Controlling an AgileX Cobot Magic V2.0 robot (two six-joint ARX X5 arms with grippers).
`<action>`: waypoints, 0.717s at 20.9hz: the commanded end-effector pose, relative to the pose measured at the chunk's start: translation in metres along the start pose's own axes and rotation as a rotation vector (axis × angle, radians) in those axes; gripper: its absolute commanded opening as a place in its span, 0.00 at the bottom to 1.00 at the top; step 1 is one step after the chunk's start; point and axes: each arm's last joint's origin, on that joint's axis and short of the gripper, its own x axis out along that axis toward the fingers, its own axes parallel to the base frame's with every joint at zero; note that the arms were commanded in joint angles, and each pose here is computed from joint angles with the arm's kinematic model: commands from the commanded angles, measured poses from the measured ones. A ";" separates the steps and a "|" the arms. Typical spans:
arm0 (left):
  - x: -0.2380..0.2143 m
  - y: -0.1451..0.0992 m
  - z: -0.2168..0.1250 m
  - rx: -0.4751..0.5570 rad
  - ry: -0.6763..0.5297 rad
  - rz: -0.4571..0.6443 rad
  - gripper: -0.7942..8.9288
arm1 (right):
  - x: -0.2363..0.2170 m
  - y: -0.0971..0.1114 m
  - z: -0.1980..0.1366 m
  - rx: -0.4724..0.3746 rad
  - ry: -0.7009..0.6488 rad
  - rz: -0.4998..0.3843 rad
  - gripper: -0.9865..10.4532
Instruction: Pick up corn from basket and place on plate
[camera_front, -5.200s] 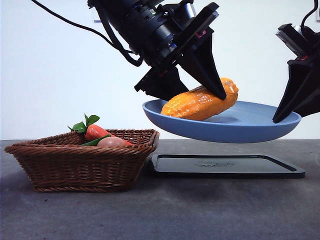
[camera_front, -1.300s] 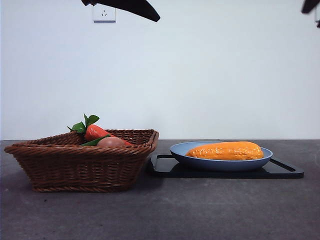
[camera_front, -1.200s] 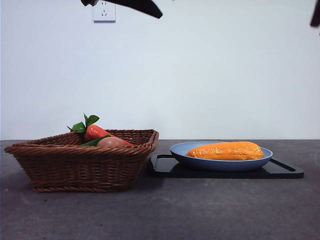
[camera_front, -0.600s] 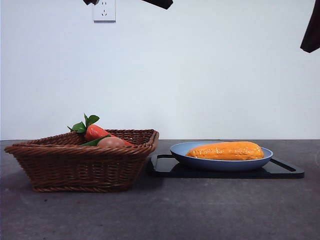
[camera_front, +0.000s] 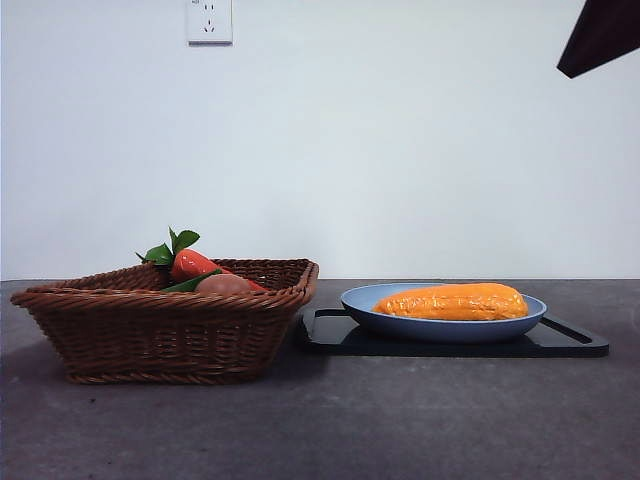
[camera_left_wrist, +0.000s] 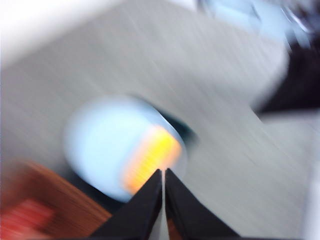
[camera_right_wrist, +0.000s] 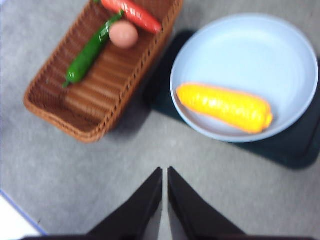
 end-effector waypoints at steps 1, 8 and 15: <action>-0.033 0.013 -0.002 0.068 -0.111 0.110 0.09 | 0.000 0.001 0.006 -0.012 -0.035 0.008 0.09; -0.109 0.026 -0.079 0.066 -0.335 0.499 0.09 | 0.000 0.002 0.014 -0.048 -0.116 0.015 0.09; -0.125 0.007 -0.147 0.041 -0.332 0.665 0.09 | -0.001 0.003 0.018 -0.067 -0.157 0.019 0.09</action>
